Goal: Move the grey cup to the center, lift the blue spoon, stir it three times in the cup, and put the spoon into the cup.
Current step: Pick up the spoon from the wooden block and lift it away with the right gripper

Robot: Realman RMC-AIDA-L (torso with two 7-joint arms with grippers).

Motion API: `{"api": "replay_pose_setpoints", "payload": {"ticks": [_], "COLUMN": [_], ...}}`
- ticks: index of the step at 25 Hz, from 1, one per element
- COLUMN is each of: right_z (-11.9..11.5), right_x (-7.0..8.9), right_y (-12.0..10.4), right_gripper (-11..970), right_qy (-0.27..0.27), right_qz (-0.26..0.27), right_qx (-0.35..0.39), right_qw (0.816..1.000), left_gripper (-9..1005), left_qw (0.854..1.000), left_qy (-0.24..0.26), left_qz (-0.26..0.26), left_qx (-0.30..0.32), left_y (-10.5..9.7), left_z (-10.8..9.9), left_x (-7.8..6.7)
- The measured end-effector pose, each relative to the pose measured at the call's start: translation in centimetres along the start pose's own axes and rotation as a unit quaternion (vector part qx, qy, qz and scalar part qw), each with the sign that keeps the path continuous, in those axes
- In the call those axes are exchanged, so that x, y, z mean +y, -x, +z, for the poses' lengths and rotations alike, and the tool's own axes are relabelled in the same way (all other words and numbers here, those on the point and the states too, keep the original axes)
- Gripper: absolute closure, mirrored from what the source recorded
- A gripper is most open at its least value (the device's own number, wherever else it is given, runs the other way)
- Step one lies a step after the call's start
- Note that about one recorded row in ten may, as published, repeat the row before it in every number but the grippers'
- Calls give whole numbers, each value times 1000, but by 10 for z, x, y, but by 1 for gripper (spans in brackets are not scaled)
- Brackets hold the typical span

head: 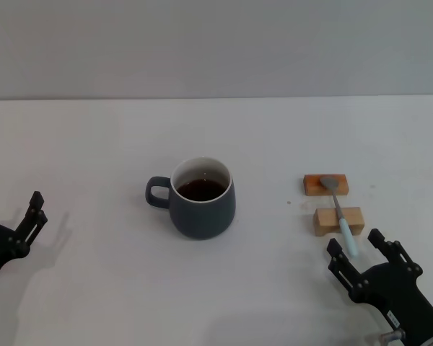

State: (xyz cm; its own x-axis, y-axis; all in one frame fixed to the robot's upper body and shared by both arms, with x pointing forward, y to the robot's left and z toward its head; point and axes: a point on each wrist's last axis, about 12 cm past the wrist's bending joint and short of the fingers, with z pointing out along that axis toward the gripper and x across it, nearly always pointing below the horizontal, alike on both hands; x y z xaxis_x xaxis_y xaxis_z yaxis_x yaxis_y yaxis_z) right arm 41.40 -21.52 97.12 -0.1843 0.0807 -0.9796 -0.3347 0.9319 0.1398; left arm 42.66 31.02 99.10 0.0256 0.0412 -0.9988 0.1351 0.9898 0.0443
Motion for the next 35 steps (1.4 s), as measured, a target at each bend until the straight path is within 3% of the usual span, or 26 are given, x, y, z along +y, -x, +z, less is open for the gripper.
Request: {"api": "replay_pose_setpoints", "payload": {"ticks": [35], "right_z": [0], "right_x": [0], "right_y": [0], "right_gripper": [198], "right_qy": [-3], "right_qz": [3], "right_qx": [-1], "right_qw": [1000], "left_gripper": [130], "left_qw": [1000], "left_qy": [0], "left_qz": [0], "left_qx": [1], "left_y": [0], "left_z": [0], "left_x": [0]}}
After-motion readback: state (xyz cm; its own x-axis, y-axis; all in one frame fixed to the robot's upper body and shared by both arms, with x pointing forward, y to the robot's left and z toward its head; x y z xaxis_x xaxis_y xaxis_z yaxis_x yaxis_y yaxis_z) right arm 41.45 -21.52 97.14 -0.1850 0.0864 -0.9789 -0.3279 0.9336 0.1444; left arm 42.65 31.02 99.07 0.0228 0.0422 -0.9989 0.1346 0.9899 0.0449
